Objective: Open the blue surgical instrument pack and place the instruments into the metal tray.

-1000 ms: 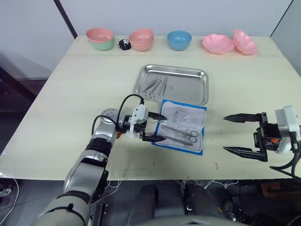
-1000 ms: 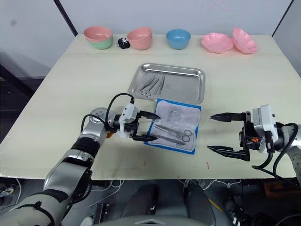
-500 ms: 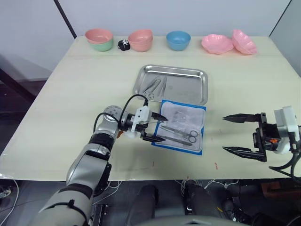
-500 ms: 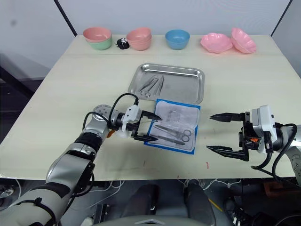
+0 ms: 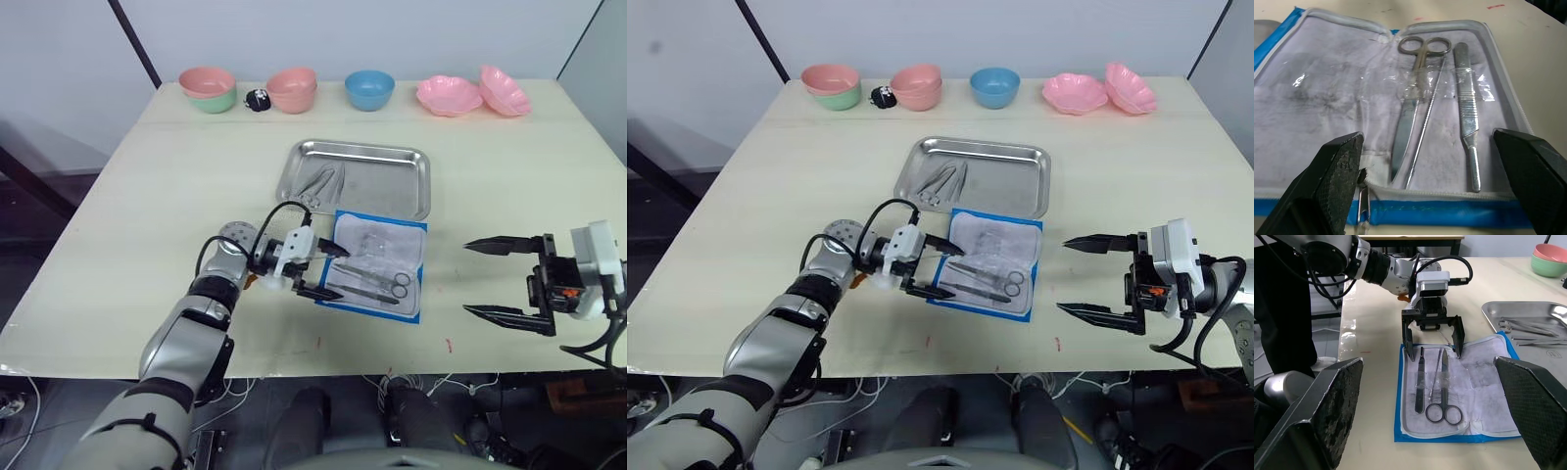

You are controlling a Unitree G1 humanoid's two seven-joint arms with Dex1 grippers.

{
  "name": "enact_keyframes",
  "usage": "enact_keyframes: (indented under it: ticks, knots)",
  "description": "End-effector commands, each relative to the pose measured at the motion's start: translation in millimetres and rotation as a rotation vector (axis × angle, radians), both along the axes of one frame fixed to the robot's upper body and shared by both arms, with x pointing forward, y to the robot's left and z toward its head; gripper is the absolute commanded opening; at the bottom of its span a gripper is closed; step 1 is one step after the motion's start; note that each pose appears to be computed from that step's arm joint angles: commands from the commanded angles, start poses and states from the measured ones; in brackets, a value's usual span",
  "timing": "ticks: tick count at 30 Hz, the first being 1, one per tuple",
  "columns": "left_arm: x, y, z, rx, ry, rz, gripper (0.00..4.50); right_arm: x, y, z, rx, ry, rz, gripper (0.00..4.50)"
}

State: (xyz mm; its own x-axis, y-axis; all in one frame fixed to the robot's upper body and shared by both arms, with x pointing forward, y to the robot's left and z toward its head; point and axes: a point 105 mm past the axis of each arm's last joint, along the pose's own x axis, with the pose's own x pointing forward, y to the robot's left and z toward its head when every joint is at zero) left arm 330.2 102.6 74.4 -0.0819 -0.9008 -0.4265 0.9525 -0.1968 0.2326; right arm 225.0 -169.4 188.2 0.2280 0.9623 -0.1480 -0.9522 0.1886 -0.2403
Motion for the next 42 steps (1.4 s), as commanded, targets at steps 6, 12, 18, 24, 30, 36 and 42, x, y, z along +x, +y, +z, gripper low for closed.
enact_keyframes:
  ticks: [6,12,18,24,30,36,42]
  knots:
    - [-33,12,-44,0.129,0.177,-0.079,4.48,0,4,7,-0.016,-0.040,0.038,4.50]
    - [-39,10,-42,0.093,0.220,-0.079,4.48,2,7,5,-0.011,-0.041,0.051,4.50]
    - [-44,8,-40,0.069,0.242,-0.077,4.48,3,8,6,-0.005,-0.042,0.059,4.50]
    - [-37,9,-37,0.038,0.229,-0.038,4.48,6,6,5,-0.006,-0.043,0.044,4.50]
    - [-26,6,-23,-0.030,0.219,0.000,4.48,6,3,3,-0.015,-0.041,0.039,4.50]
    - [-19,6,-13,-0.061,0.213,0.016,4.48,6,3,2,-0.019,-0.044,0.036,4.50]
    - [-11,3,-15,-0.073,0.192,0.051,4.48,7,1,4,-0.005,-0.049,0.023,4.50]
